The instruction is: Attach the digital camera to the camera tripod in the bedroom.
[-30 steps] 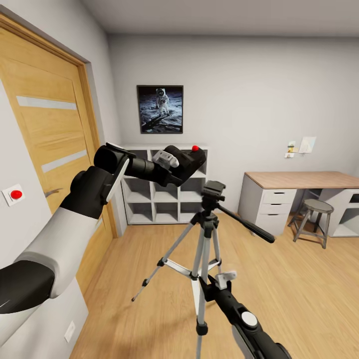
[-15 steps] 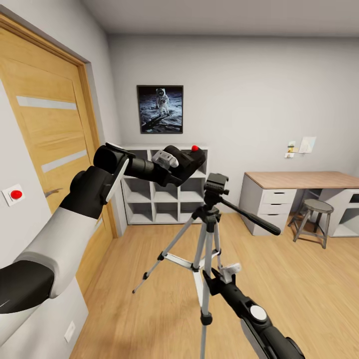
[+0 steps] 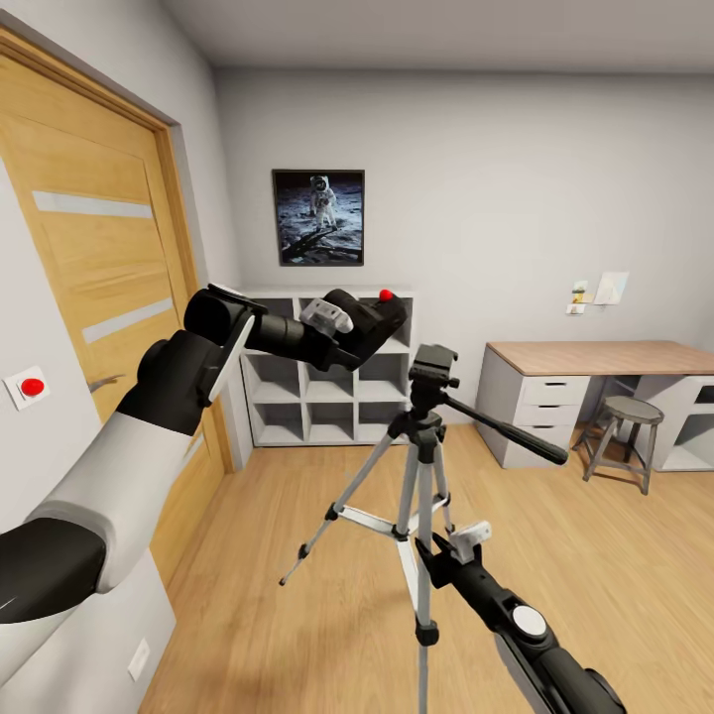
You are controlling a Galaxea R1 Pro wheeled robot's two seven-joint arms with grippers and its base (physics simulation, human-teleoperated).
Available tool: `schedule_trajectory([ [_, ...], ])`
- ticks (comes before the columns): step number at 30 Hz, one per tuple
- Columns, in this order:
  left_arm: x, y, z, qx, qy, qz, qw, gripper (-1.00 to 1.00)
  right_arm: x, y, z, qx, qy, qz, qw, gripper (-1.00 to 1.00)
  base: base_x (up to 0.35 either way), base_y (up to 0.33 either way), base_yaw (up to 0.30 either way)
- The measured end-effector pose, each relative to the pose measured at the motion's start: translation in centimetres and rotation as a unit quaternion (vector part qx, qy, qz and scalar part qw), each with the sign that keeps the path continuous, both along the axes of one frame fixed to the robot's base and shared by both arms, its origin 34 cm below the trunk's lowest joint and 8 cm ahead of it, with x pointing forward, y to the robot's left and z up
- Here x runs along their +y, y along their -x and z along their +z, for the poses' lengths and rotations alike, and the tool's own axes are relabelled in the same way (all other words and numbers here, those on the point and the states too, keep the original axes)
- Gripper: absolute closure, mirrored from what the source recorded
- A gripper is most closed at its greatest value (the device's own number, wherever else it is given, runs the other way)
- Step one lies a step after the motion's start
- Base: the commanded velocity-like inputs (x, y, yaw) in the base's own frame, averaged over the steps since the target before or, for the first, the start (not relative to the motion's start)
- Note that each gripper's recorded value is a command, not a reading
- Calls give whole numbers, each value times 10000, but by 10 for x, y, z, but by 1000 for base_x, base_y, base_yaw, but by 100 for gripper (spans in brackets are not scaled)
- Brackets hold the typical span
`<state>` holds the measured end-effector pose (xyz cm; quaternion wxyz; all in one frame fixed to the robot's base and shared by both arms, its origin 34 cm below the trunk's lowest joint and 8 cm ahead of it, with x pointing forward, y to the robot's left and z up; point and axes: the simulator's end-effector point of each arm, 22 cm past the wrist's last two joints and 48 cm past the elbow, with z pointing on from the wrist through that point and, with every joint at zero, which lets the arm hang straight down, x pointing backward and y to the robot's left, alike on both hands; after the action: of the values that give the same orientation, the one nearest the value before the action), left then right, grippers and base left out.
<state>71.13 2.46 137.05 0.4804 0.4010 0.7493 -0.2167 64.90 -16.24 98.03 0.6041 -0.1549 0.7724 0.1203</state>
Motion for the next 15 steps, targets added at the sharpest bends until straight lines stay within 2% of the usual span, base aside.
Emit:
schedule_trajectory([
  [1, 0, 0, 0, -2, -3, 3, 10000, 100, 1, 3, -2, 2, 90, 176, 9998, 100, 0, 0, 0],
  [9, 0, 0, 0, 0, -5, -1, 10000, 100, 3, 9, -8, -34, 531, 492, 9974, 100, 0, 0, 0],
  [15, 0, 0, 0, 0, -6, 1, 10000, 100, 5, 11, -10, -40, 632, 606, 9961, 100, 0, 0, 0],
])
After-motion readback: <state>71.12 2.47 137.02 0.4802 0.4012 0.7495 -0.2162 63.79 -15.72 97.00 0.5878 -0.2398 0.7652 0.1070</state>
